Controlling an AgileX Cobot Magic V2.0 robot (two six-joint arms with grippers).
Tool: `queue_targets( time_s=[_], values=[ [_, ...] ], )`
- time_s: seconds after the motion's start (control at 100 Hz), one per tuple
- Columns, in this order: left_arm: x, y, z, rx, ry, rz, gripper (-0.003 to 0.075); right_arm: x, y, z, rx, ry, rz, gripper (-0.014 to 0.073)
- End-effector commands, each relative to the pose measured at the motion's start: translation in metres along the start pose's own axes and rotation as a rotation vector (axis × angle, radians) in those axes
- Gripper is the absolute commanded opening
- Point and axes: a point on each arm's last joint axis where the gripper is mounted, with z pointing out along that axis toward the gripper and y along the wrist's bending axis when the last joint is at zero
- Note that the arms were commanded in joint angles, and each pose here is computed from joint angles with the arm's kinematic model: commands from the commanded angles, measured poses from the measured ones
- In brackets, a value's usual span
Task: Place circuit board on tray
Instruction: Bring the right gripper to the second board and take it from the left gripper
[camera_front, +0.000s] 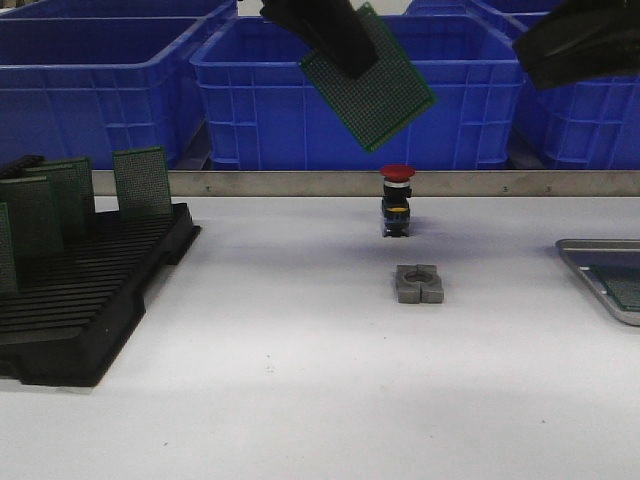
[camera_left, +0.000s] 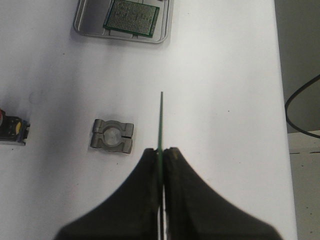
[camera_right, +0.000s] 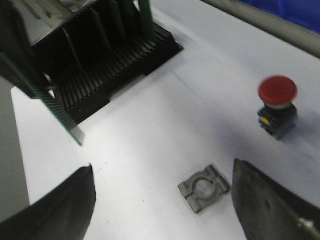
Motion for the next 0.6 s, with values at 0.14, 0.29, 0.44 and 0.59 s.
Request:
queue_targets(
  time_s=[0.14,0.29,0.44,0.59],
  values=[
    [-0.021,-0.018,-0.022,0.020,-0.080,0.025,-0.0018,-0.037,0.060,0.007,-0.195,-0.075,-0.272,0.0582],
    [-0.021,-0.018,-0.022,0.020,-0.080,0.025,-0.0018,-0.040,0.070,0.025,-0.218,-0.060,-0.292,0.0582],
    [-0.021,-0.018,-0.022,0.020,-0.080,0.025,-0.0018,-0.043,0.076,0.036,-0.202,-0.055,-0.309,0.0582],
    [-0.021,-0.018,-0.022,0.021,-0.081,0.024,-0.0018,-0.045,0.074,0.040,-0.151,-0.058,-0.313,0.0582]
  ],
)
